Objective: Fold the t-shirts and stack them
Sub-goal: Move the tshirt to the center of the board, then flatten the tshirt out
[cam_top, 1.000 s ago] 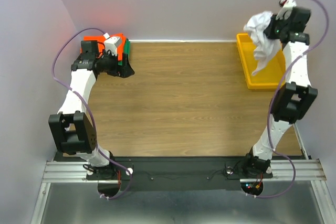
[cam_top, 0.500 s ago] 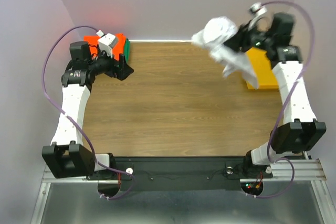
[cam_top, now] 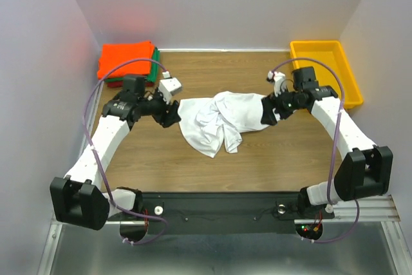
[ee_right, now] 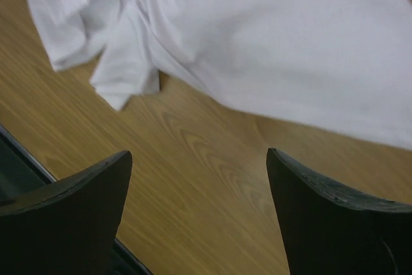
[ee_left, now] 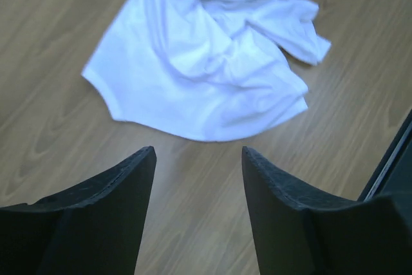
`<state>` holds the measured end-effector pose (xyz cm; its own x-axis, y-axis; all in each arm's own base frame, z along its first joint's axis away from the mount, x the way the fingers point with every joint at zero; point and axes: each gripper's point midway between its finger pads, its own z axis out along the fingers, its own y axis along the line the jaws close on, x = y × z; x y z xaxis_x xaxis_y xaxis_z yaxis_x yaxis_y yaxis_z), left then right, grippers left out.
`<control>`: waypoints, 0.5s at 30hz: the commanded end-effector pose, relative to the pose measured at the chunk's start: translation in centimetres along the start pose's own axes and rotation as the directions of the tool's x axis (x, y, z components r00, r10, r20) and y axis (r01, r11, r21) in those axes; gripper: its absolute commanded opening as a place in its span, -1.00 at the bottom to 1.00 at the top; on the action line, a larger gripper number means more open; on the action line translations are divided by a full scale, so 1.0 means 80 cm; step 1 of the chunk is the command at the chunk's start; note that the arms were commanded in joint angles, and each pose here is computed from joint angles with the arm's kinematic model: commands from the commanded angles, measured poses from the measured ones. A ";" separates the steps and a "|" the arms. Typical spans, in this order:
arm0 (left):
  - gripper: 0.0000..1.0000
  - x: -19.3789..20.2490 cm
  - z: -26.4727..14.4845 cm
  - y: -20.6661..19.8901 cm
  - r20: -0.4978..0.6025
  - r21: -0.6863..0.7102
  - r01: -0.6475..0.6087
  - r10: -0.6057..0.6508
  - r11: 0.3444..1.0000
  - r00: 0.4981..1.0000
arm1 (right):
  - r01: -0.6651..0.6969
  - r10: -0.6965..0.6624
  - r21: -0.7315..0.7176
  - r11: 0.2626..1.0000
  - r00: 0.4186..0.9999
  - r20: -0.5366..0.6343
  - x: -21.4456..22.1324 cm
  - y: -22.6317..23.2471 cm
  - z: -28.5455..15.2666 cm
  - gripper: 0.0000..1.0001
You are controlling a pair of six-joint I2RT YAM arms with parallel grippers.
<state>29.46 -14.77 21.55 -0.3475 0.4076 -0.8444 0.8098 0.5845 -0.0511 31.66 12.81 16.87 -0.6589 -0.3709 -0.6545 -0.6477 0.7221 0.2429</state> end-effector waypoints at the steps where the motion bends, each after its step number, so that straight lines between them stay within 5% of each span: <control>1: 0.31 0.045 0.030 -0.015 -0.125 0.031 -0.119 0.122 0.992 0.985 | 0.160 -0.136 0.118 0.980 0.973 -0.188 0.086 -0.017 -0.023 0.75; 6: 0.29 0.079 0.076 -0.053 -0.208 0.139 -0.146 0.173 0.979 0.963 | 0.180 -0.138 0.206 0.962 0.970 -0.202 0.101 -0.042 -0.012 0.46; 15: 0.33 0.123 0.125 -0.135 -0.263 0.312 -0.197 0.283 0.929 0.922 | 0.065 -0.042 0.167 0.984 0.989 -0.139 0.073 -0.067 0.054 0.26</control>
<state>23.22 -22.56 9.11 -0.2734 0.7150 -0.6434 0.9511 0.3010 -0.0697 28.92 8.11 7.60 -0.7159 -0.5228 -0.4629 -0.6280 0.7718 0.0996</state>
